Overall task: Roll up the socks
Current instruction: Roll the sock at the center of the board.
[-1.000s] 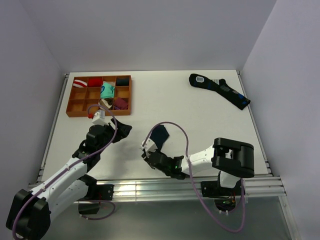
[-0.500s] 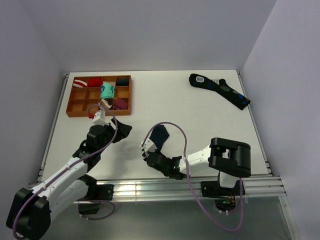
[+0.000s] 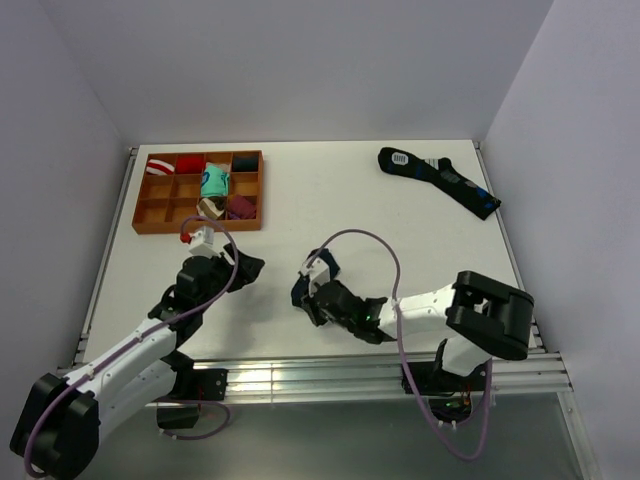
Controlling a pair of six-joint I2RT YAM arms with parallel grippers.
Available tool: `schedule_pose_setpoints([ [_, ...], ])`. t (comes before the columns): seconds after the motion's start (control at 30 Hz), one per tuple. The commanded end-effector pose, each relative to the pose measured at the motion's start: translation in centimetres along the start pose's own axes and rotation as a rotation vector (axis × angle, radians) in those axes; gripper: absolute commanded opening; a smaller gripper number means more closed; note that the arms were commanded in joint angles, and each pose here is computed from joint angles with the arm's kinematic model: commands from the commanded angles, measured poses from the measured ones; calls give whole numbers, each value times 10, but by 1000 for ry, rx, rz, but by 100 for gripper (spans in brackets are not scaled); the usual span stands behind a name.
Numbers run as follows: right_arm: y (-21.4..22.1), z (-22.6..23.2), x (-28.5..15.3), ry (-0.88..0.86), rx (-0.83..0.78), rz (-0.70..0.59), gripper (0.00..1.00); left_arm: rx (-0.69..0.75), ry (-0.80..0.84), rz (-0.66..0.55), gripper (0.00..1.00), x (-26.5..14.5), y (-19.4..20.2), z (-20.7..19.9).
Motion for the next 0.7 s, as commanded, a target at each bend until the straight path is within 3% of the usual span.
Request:
schedule_pose_setpoints([
  [0.0, -11, -5, -7, -114, 147, 0, 24, 3, 65, -36, 65, -1, 0, -7],
  [0.17, -11, -14, -6, -226, 277, 60, 24, 10, 97, -30, 51, -2, 12, -9],
  [0.37, 5, -22, -3, -333, 460, 152, 22, 8, 116, -22, 42, 0, 30, -7],
  [0.53, 16, -28, 0, -382, 575, 206, 21, 73, 162, -28, 41, 2, 46, -19],
  [0.67, 17, -31, 0, -415, 656, 244, 22, 144, 212, 1, 52, 0, 69, -23],
])
Point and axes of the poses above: each gripper's point midway between its finger pads, its own x axis out along the fingers, its own z axis along the line the jaws close on, y = z × x, the point moved 7 cm from there along -x, back along the fingers, and after that the axes turned 12 degrees about -x, right-handed, at the moved point
